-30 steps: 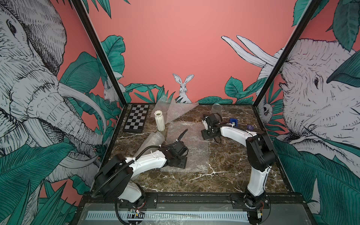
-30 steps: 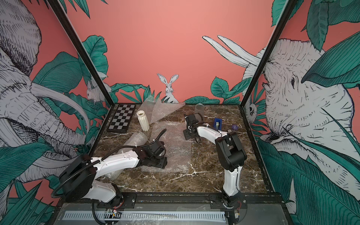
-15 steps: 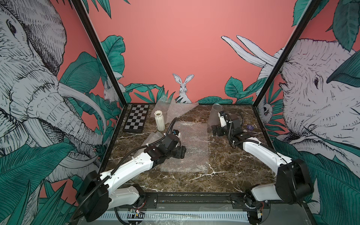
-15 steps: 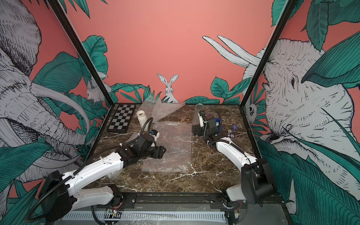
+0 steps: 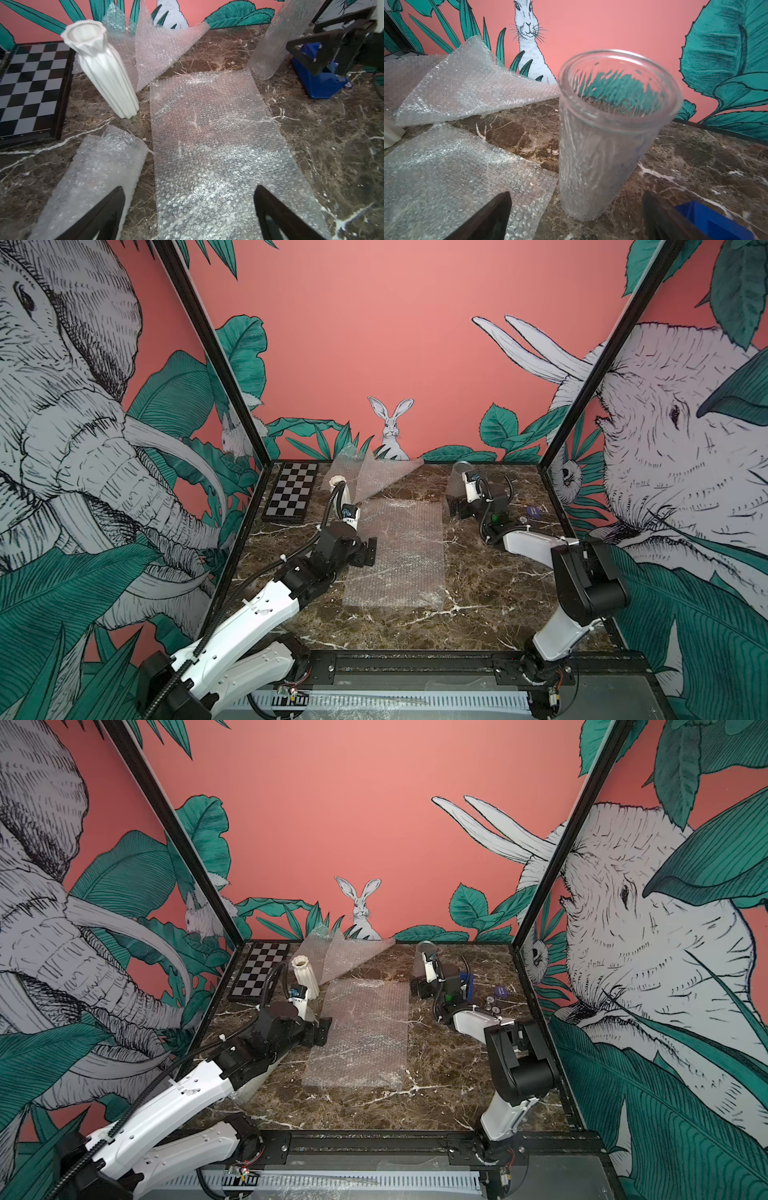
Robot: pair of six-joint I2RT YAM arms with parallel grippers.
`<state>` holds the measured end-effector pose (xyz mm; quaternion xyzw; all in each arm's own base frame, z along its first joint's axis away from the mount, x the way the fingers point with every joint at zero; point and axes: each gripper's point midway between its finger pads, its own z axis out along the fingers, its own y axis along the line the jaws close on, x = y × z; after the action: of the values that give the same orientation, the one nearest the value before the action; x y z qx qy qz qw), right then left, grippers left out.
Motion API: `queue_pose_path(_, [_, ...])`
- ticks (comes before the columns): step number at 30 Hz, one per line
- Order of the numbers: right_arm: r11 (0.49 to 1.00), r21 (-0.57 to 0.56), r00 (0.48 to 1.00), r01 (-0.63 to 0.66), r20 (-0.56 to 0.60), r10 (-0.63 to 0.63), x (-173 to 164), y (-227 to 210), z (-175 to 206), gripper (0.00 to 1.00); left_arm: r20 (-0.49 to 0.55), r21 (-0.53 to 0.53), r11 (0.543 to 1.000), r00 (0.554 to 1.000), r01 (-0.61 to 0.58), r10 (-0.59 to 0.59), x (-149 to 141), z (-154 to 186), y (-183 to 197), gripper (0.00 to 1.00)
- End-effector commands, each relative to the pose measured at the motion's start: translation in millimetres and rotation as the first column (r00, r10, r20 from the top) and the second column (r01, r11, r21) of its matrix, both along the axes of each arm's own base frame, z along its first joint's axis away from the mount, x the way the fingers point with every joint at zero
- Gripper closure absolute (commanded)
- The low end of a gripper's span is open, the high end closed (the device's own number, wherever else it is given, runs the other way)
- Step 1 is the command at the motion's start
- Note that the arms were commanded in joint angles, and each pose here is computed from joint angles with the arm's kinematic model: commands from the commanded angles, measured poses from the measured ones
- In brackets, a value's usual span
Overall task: Wrap vases in bubble wrap
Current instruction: Adjust the bubble wrap at the center of the board.
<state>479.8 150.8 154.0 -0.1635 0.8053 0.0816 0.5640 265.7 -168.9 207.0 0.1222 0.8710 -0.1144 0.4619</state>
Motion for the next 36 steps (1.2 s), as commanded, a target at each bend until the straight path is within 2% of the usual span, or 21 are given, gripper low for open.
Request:
queue_pose_path(1, [0.998,0.061,0.994,-0.017,0.11,0.01,18.0,3.8,27.7,0.01,0.026,0.022,1.0,1.0,-0.015,0.015,-1.8,-1.2,8.9,0.01])
queue_pose_path(11, [0.986,0.166,0.98,-0.018,0.2,-0.016,43.6,2.5,29.8,0.01,0.016,0.044,0.999,1.0,-0.026,0.026,3.2,-7.4,8.2,0.01])
queue_pose_path(16, [0.981,0.192,0.976,-0.017,0.218,-0.026,50.3,3.0,29.4,0.07,-0.021,0.059,0.998,1.0,-0.01,0.011,3.0,-18.2,4.1,0.01])
queue_pose_path(19, [0.981,0.192,0.974,-0.02,0.227,-0.025,51.5,3.2,30.2,0.13,-0.094,0.084,0.996,0.996,0.009,-0.001,2.8,-37.4,-2.0,0.01])
queue_pose_path(21, [0.982,0.186,0.975,-0.044,0.224,0.001,50.7,7.3,29.0,0.21,-0.172,0.108,0.994,0.985,0.023,-0.004,2.6,-56.3,-7.9,0.01])
queue_pose_path(25, [0.981,0.186,0.98,-0.056,0.2,0.018,49.2,9.5,30.6,0.33,-0.35,0.107,0.993,0.937,0.049,-0.008,-2.8,-101.8,-24.2,0.03])
queue_pose_path(28, [0.982,0.184,0.978,-0.037,0.211,-0.003,45.5,4.8,44.0,0.38,-0.447,0.089,0.993,0.894,0.073,-0.025,-9.0,-130.2,-36.0,0.05])
queue_pose_path(36, [0.986,0.166,0.97,-0.002,0.24,-0.038,21.7,-8.2,88.4,0.46,-0.521,0.077,0.993,0.853,0.093,-0.04,-9.1,-160.4,-60.6,0.08])
